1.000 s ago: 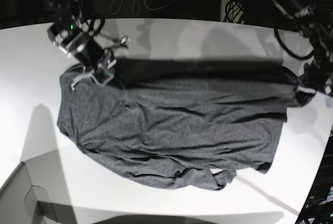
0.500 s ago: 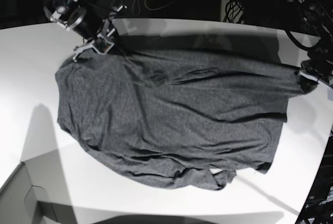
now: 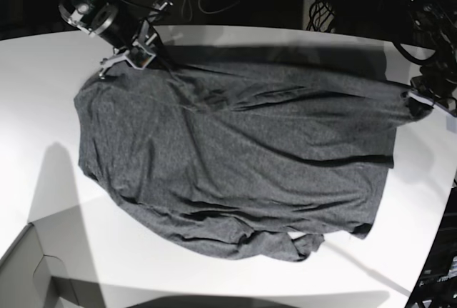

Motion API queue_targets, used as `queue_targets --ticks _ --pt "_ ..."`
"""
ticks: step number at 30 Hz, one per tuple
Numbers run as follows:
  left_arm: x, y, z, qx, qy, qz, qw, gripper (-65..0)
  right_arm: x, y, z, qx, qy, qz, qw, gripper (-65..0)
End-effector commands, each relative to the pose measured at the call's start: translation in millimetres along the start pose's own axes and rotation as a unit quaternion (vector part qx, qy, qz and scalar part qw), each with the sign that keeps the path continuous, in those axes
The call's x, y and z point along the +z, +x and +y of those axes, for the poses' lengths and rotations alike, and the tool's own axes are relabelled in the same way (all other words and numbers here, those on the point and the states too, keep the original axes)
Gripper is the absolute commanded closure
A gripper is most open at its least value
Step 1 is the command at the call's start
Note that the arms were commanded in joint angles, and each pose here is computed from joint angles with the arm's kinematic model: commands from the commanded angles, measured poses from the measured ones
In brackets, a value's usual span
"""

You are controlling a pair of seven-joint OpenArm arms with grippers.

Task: Layout the t-shirt on the table in an organized manner, then fold the t-shirt properly
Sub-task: 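Move the right gripper with its corner toward the left gripper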

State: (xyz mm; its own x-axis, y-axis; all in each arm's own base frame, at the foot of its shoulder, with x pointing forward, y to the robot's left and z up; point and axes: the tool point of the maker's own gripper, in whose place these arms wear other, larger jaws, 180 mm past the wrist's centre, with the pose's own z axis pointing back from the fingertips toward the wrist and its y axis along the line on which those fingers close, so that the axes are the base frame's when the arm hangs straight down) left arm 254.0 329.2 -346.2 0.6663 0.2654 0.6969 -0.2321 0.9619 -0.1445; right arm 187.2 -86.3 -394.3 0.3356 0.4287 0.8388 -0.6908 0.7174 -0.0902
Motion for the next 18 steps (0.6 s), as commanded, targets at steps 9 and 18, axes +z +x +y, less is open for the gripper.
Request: queue_targets --ticks 9,18 --pt "6 17 0 -0.012 0.0 -0.025 1.0 -0.1 12 24 -16 -0.009 -0.044 -0.037 0.9983 -25.8" --pt "6 17 -1 -0.011 -0.001 -0.025 1.0 -0.1 15 49 19 0.001 -0.007 -0.066 0.9978 -35.0"
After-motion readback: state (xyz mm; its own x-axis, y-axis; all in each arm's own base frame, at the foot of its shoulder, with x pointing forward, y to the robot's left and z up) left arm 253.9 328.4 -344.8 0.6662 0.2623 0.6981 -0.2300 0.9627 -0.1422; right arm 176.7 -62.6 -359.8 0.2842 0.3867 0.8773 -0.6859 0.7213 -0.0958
